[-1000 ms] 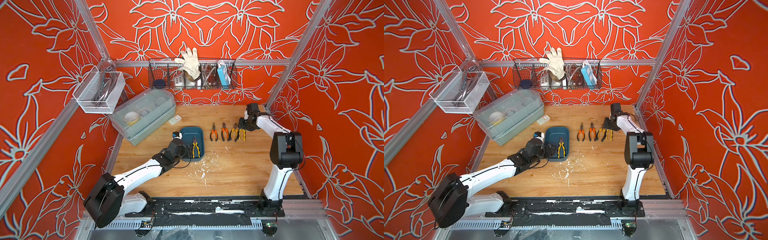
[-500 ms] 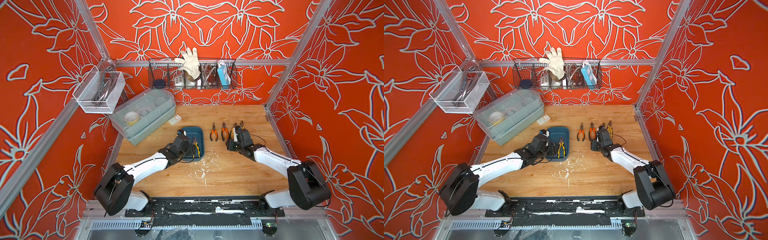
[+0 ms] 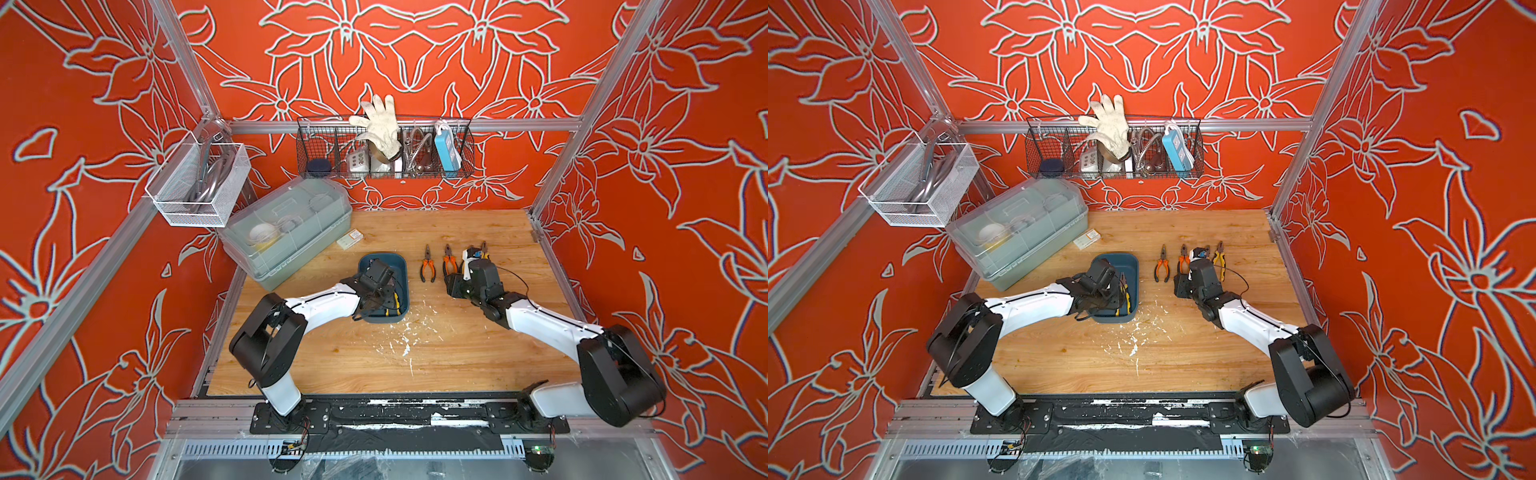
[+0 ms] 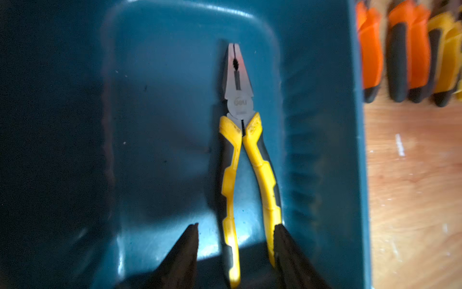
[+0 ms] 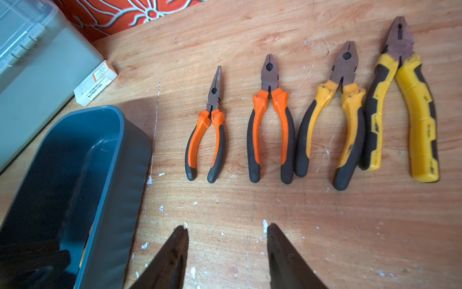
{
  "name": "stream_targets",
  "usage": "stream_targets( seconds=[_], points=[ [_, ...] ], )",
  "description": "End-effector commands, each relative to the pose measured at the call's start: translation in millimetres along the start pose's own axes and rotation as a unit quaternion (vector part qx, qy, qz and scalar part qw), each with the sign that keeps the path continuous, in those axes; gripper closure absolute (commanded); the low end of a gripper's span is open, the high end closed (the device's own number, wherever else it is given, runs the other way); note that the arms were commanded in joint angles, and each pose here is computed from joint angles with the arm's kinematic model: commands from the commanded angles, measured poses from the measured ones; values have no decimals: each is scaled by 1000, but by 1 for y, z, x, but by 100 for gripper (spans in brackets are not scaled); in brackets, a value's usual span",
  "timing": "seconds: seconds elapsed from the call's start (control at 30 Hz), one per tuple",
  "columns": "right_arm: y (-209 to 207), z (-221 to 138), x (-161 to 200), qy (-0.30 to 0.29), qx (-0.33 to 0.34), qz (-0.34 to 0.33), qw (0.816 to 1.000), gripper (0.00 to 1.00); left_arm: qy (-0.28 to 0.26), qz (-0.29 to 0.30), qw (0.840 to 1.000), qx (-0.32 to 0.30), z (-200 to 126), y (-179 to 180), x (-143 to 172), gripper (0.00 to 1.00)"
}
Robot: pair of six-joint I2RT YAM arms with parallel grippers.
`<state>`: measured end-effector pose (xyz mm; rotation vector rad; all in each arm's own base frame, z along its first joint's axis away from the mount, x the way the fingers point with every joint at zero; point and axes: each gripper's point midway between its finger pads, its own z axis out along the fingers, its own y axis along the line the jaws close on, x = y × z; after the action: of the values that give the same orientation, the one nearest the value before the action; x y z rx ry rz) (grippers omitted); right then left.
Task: Take the pliers out of the storage box
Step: Pick up the pliers from the storage box.
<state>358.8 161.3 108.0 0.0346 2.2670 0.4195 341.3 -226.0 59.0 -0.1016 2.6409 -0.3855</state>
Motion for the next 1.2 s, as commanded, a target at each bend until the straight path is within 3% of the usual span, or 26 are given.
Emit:
stream_targets(
  seconds=[0.0, 0.5, 0.97, 1.17],
  points=[
    [8, 4, -4, 0, -14, 12, 1000, 46, 38, 8, 999, -23, 4, 6, 11, 51],
    [9, 8, -1, 7, -15, 11, 1000, 46, 78, 7, 997, -27, 23, 4, 23, 61],
    [6, 1, -3, 0, -7, 5, 1000, 46, 109, 17, 993, -40, 34, 6, 29, 94],
    [11, 3, -4, 6, -18, 6, 1000, 46, 100, 17, 994, -40, 29, 6, 26, 100]
  ],
)
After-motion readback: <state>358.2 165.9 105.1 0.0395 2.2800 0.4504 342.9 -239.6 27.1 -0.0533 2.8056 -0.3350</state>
